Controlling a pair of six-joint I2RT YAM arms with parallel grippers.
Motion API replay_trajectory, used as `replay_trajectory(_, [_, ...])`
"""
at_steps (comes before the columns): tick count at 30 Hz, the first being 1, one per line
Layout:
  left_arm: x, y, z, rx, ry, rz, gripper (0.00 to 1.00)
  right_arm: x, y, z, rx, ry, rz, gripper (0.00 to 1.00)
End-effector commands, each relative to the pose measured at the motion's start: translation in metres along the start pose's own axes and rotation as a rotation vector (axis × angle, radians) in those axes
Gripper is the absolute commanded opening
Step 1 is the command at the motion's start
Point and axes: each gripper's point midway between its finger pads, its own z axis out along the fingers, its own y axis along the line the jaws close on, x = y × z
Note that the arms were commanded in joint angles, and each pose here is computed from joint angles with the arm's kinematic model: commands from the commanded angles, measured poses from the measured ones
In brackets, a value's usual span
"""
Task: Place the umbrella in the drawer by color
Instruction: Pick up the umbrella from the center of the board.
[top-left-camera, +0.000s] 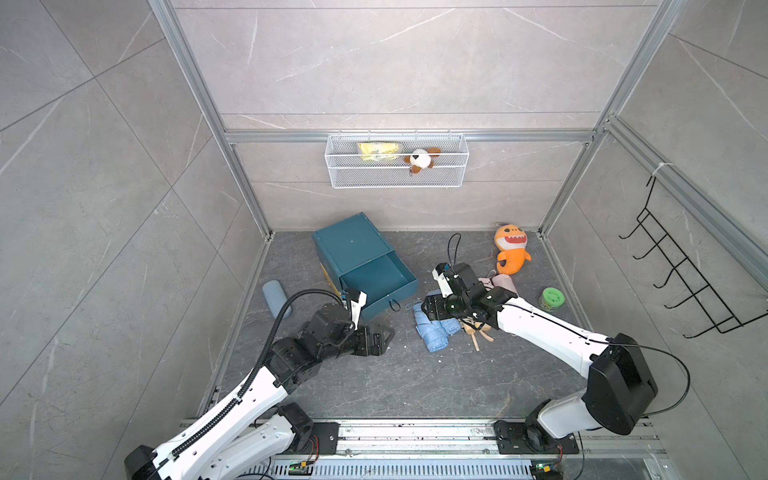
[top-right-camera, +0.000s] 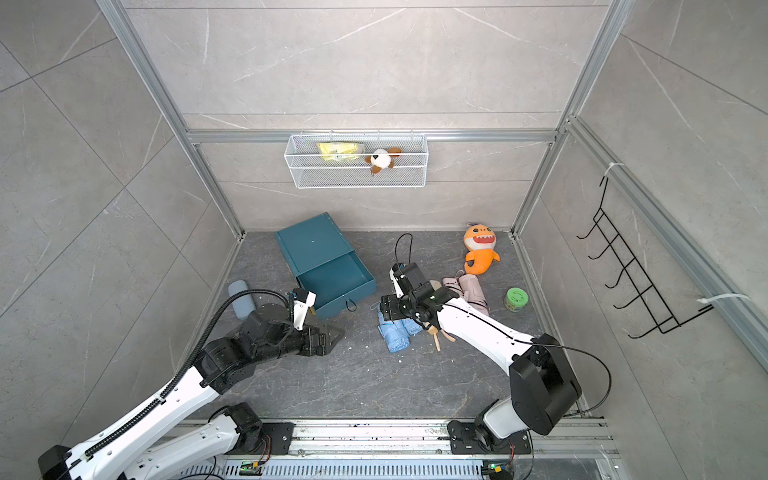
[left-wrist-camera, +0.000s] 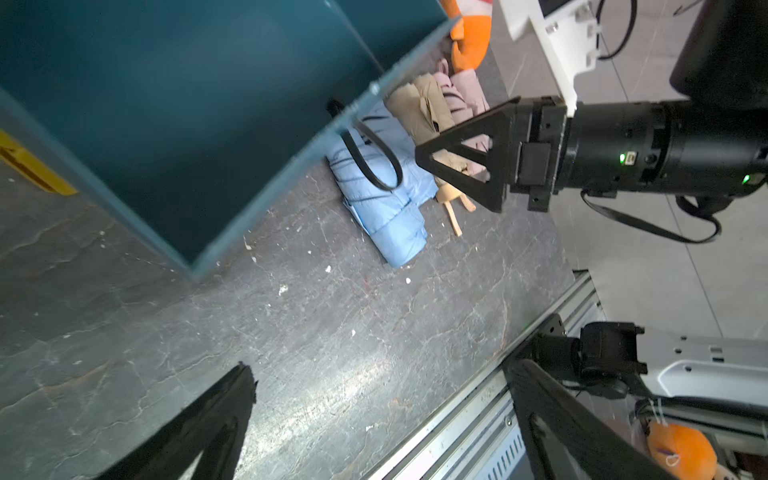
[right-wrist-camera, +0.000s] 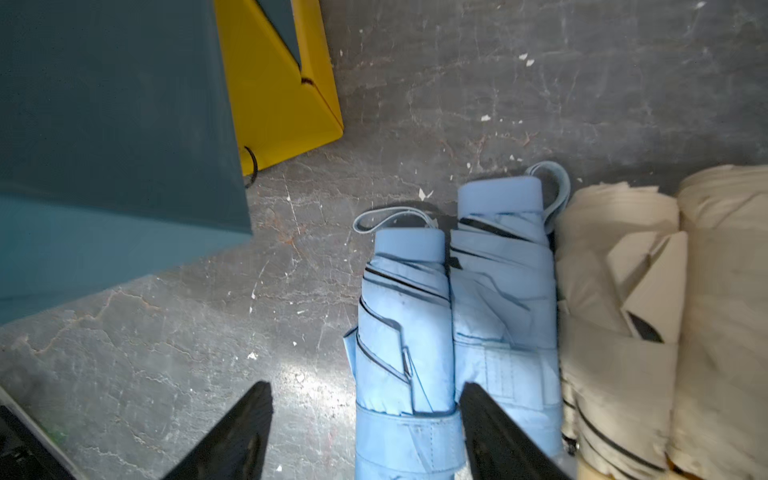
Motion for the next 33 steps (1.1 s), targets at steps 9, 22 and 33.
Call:
replay_trajectory(9, [0.039, -0.014, 0.03, 0.036, -0.006, 0.086, 1.0, 0.041, -0.018, 0.025, 0.141, 0.061, -0.005, 0.72])
replay_trajectory(22, [0.058, 0.002, 0.044, 0.025, 0.001, 0.073, 1.0, 0.079, -0.03, 0.052, 0.188, 0.146, 0.005, 0.71])
replay_trajectory(33, [0.06, 0.006, 0.045, 0.023, -0.003, 0.066, 1.0, 0.099, -0.032, 0.074, 0.206, 0.197, -0.002, 0.71])
